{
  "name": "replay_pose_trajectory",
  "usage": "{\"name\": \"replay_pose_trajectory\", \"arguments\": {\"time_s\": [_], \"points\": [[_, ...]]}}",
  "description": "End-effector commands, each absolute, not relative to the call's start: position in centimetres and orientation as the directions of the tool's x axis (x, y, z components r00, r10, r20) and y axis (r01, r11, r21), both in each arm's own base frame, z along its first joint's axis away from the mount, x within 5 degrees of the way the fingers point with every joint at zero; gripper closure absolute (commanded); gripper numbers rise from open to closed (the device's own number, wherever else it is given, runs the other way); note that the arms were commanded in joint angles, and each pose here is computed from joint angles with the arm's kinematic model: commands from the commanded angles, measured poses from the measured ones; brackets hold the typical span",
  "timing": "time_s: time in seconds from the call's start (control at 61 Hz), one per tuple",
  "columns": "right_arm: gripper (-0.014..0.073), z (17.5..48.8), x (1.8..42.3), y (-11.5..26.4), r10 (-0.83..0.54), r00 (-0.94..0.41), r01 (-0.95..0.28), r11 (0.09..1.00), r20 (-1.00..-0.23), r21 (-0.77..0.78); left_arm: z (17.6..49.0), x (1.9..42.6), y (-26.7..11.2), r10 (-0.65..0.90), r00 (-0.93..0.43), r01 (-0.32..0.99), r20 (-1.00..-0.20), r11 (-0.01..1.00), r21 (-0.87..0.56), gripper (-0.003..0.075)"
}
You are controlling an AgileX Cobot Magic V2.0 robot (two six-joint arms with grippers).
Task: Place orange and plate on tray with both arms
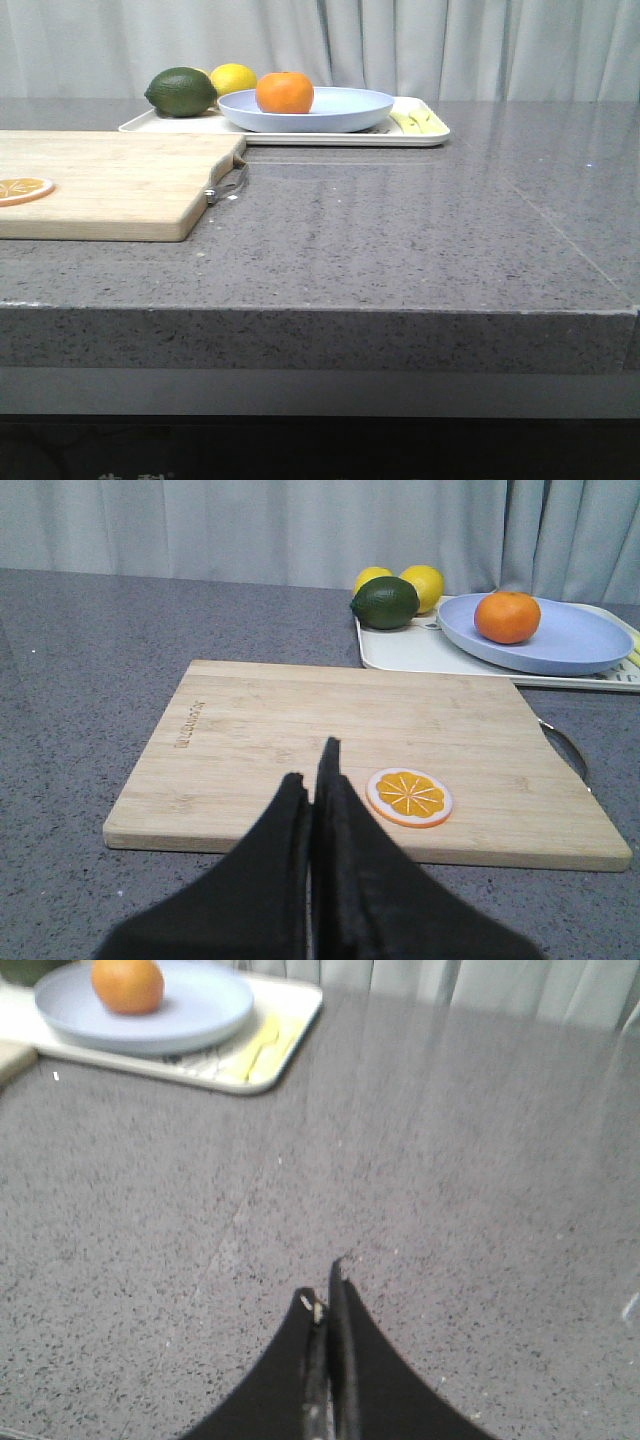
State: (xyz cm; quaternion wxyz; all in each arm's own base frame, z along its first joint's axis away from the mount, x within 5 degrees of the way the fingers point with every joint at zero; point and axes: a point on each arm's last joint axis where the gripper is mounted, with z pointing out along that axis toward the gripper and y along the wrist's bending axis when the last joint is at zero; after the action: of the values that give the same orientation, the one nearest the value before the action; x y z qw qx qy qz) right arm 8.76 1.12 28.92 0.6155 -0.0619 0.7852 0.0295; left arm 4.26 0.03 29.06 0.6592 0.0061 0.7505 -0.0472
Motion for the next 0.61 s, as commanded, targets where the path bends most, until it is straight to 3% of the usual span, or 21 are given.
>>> {"name": "replay_pose_trajectory", "arguments": {"time_s": [0.0,0.591], "points": [[0.0666,30.0,7.7,0.9,-0.056,-0.058,-0.117,0.992,-0.997,-0.049,30.6,4.2,-0.1,-0.072,-0.033,0.088,-0.997,0.993,-0.075,0.0738],[0.0666,29.7,6.6,0.8,-0.052,-0.011,-0.114,0.992,-0.999,-0.050,30.6,4.2,-0.1,-0.072,-0.033,0.088,-0.997,0.993,-0.075,0.0738]]}}
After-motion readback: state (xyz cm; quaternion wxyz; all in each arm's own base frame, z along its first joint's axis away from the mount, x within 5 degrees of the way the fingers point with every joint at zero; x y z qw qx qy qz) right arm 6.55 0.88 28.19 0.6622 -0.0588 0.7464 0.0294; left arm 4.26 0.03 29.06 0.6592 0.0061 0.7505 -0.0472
